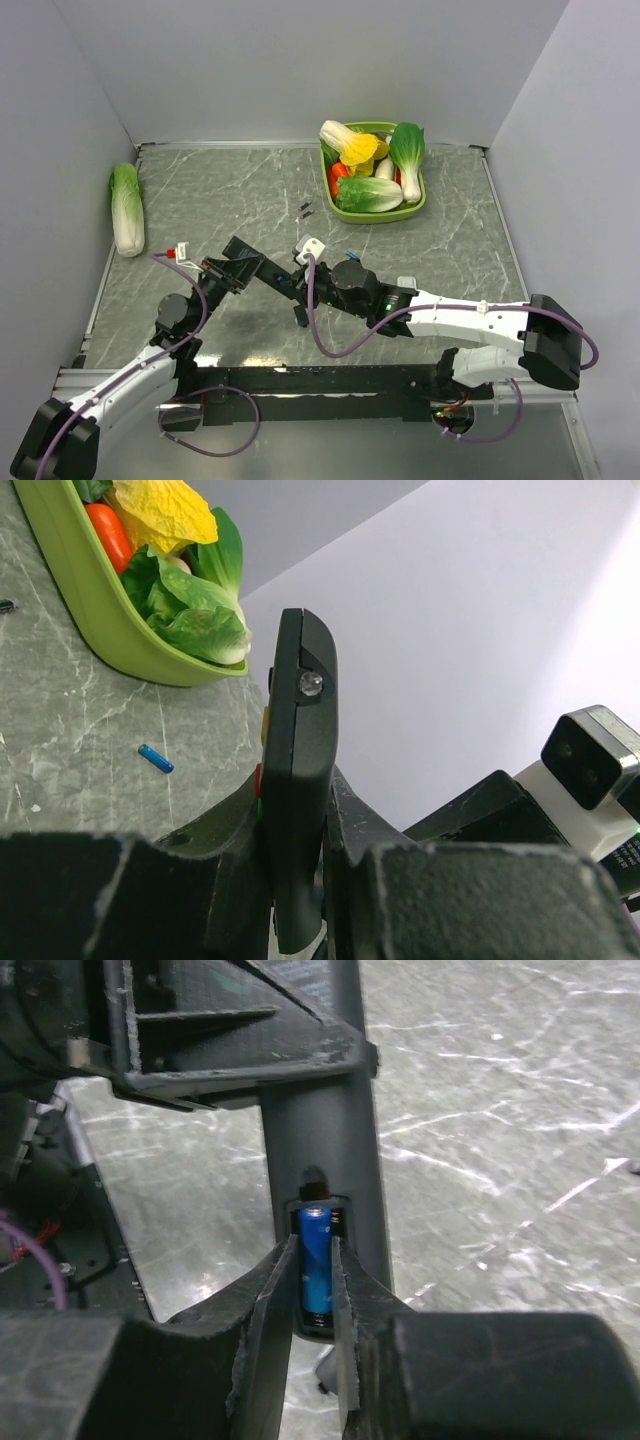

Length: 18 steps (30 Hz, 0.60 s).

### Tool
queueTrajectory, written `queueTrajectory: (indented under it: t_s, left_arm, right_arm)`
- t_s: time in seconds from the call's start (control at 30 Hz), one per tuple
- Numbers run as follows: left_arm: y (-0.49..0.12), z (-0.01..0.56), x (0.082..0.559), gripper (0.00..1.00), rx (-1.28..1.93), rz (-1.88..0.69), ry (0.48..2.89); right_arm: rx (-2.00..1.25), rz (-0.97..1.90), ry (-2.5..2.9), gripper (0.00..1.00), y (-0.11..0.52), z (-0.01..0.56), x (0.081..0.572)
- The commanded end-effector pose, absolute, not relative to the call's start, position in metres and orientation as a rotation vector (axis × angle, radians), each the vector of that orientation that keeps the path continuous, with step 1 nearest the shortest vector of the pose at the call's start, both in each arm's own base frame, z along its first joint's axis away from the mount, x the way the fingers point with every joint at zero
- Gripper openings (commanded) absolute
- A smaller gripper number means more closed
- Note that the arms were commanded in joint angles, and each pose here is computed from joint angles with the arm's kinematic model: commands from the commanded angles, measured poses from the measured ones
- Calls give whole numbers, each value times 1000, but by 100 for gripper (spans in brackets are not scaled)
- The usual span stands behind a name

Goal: Load the batteries into the remote control
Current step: Load the battery into the remote control.

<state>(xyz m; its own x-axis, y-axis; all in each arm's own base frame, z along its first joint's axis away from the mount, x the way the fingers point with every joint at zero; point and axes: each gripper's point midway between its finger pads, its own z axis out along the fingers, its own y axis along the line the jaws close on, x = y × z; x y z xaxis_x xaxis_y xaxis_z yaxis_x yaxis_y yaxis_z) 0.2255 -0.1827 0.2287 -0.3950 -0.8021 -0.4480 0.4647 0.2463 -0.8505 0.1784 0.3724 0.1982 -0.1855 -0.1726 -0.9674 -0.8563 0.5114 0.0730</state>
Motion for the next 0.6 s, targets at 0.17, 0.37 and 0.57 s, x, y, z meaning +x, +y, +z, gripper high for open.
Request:
queueTrajectory:
  t_s: [0.17,0.37,0.57]
  left_arm:
    - [-175,232,208,1,-361,-1523,1293]
    - [-175,231,207,1,-380,-1541,1291]
    - [-174,231,207,1,-390,-1545,1289]
  right_arm:
    - [-918,886,1688,30,389,198,164]
    - [-917,877,1694,30,389,195,165]
    - [-913,873,1689,35,386,197,165]
